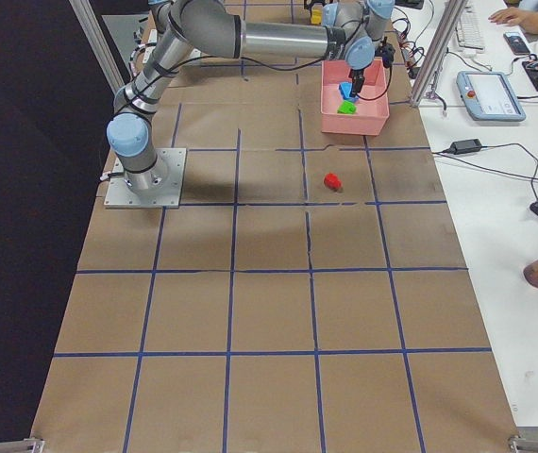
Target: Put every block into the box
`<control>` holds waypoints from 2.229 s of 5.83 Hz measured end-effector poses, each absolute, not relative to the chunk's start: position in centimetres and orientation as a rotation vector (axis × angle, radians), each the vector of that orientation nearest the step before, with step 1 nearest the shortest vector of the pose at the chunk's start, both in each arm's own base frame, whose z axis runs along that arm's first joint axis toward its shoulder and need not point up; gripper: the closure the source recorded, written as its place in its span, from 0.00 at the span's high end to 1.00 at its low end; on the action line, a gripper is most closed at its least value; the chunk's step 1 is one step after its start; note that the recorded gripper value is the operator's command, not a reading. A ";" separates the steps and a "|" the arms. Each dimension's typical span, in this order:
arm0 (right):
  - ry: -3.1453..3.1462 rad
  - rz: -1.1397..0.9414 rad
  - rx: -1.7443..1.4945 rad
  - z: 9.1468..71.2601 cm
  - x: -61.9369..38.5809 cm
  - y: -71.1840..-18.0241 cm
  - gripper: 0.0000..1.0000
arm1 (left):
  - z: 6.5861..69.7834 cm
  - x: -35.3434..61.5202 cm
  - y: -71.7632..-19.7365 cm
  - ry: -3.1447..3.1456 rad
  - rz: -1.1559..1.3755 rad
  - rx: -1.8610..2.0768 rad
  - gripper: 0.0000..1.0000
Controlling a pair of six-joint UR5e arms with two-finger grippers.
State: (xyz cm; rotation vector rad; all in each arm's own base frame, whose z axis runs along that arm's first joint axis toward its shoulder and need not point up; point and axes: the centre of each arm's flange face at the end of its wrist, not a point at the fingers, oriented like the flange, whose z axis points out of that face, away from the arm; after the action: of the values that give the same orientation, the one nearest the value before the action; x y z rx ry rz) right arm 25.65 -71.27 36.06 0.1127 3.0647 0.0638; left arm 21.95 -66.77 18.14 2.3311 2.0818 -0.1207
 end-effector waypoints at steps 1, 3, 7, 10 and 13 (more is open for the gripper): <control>3.098 0.058 0.133 39.6 23.6 -69.9 1.00 | 18.7 21.6 -67.1 2.070 -0.168 2.333 0.00; 3.132 0.059 0.261 42.5 14.6 -70.2 0.99 | 22.4 19.1 -67.9 2.041 -0.234 2.332 0.00; 3.104 0.242 0.606 36.0 -3.1 -71.5 0.99 | 32.8 -1.3 -72.0 2.252 -0.334 2.099 0.00; 3.003 0.203 1.048 28.3 -6.1 -71.6 0.99 | 31.6 -21.5 -75.6 2.336 -0.318 1.985 0.20; 2.943 0.131 1.203 20.7 -5.1 -68.9 0.99 | 27.4 -29.0 -75.0 2.362 -0.191 1.977 0.82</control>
State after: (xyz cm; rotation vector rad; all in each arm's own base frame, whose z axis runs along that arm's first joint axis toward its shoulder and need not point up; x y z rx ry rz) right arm -5.11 -68.90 20.66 1.2030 2.9431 0.1309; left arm -29.01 -75.02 27.43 1.9774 2.3615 -0.1909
